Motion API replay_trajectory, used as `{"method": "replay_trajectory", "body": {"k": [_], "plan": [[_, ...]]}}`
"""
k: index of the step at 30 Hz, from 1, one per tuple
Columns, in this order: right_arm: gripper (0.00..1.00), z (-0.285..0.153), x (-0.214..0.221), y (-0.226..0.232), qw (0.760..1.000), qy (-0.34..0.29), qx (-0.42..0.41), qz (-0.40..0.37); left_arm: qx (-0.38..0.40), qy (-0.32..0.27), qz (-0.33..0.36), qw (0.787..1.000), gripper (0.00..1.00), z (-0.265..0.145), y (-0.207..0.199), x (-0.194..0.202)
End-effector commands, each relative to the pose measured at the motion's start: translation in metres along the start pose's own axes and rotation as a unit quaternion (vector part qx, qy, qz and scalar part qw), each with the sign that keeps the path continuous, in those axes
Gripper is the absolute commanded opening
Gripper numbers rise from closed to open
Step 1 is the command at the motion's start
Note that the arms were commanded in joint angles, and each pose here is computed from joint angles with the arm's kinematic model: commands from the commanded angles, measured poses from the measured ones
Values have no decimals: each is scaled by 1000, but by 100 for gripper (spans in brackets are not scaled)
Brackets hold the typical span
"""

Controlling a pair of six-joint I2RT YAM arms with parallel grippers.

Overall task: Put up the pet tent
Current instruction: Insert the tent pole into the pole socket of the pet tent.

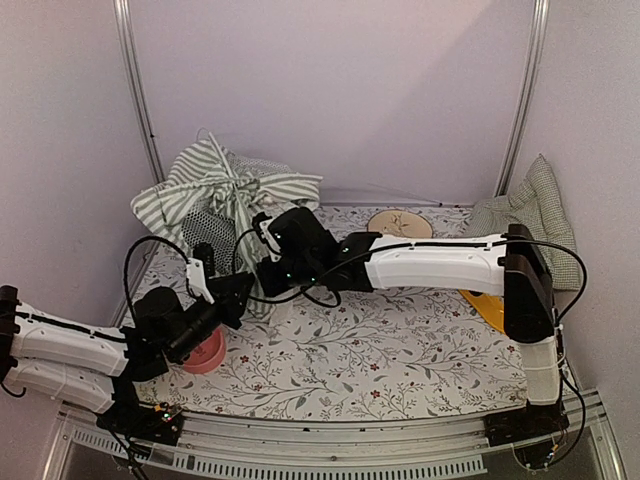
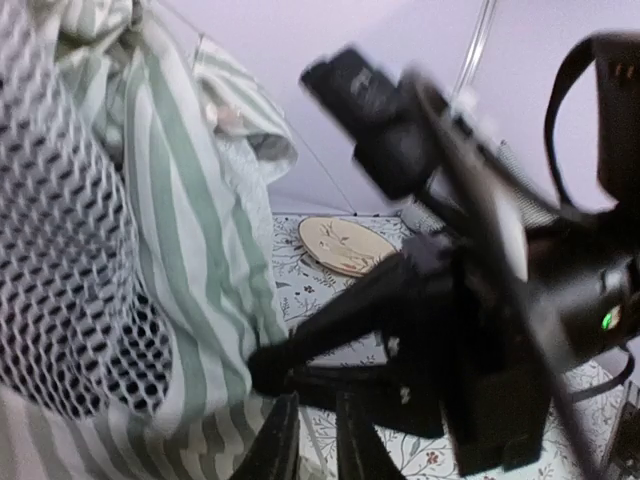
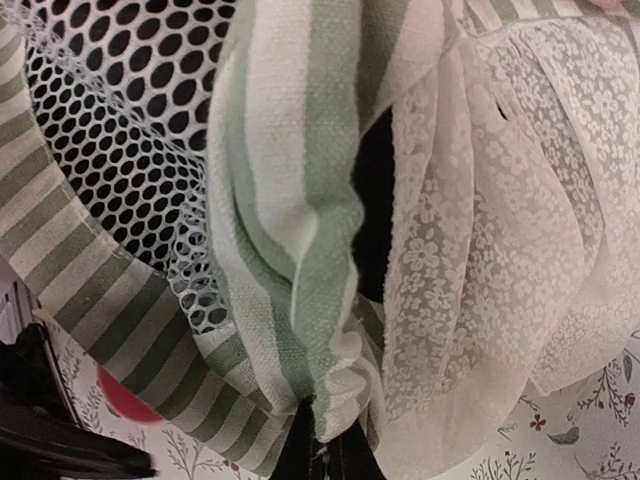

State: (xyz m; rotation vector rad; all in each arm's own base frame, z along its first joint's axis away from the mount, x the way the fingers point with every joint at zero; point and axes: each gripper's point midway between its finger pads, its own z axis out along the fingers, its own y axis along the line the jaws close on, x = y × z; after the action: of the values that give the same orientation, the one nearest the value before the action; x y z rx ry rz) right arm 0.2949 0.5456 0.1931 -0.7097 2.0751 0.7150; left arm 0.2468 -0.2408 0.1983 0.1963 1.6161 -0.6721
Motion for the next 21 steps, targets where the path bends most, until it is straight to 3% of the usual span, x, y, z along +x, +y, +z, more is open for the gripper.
{"method": "replay_trajectory", "body": {"k": [1,6,21], "plan": [[0,17,46,-30,996,50,59,-37,14,-41,-43,998,19,3,-5,-22],[0,21,60,-37,995,63,68,-38,15,-38,-49,998,27,1,-5,-22],[0,15,53,-35,996,55,59,-35,-17,-51,-68,996,29,-17,6,-51]]}}
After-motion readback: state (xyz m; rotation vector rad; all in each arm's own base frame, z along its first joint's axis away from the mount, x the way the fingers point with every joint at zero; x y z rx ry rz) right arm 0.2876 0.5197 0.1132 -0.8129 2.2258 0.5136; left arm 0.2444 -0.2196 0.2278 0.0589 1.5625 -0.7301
